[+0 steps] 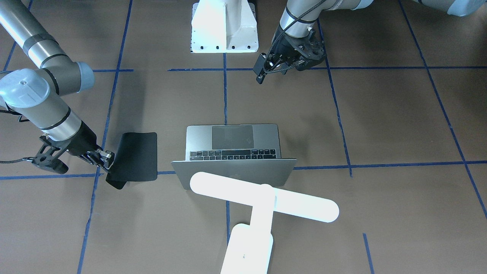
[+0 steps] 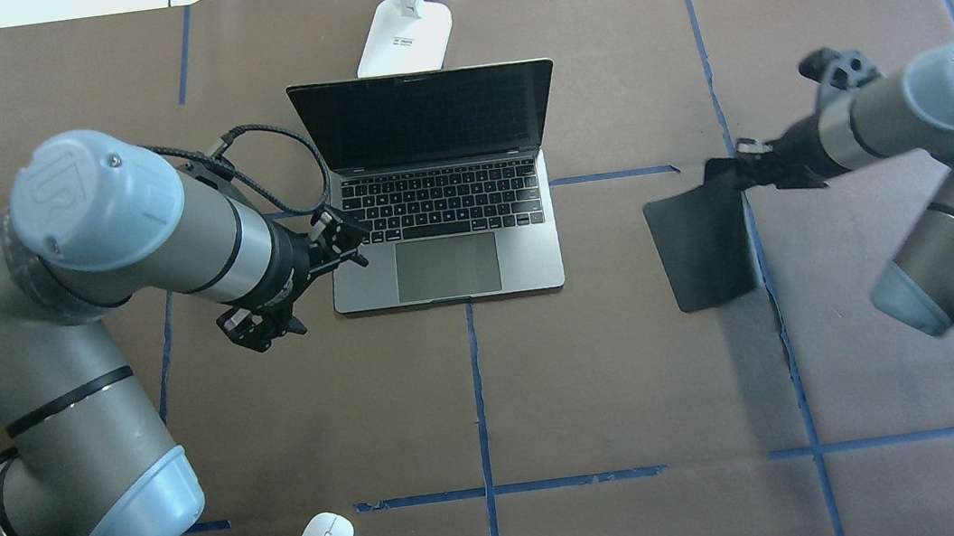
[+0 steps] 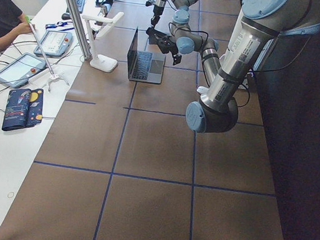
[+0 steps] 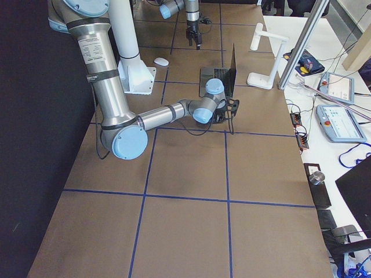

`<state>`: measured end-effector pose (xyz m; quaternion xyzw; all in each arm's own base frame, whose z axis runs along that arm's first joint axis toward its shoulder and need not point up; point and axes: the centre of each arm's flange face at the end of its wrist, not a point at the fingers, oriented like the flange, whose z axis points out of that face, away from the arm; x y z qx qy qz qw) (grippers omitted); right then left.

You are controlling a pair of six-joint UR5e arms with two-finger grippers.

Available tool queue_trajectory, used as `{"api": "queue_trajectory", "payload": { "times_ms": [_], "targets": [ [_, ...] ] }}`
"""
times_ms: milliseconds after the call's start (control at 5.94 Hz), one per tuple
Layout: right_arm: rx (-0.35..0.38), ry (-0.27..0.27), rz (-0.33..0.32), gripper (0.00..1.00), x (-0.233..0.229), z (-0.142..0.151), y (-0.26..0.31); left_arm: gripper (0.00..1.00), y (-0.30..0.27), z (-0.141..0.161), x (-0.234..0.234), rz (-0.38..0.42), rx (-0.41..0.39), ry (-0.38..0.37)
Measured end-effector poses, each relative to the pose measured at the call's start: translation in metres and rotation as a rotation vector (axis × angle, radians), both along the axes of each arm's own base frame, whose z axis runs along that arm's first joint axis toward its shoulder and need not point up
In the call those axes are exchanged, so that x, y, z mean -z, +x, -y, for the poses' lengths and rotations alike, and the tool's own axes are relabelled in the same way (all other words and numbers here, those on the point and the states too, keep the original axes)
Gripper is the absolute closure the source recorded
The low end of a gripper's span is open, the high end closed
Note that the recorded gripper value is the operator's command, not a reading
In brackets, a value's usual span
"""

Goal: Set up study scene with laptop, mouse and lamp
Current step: 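Carry the mouse pad beside the laptop while the left arm reaches for the mouse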

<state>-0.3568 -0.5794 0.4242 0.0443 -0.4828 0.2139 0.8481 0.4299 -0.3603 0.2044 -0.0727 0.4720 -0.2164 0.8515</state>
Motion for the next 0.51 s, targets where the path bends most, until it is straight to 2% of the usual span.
{"api": "queue_trajectory", "payload": {
  "times_ms": [337, 505],
  "targets": [
    [-0.013, -0.016, -0.009, 1.0, 0.017, 0.021, -0.003, 0.0, -0.003, -0.042, -0.046, 0.078, -0.179, 0.16],
    [-0.014, -0.02, -0.01, 0.96, 0.019, 0.023, -0.004, 0.01, 0.013, -0.074, -0.07, 0.144, -0.237, 0.22]
  ]
}}
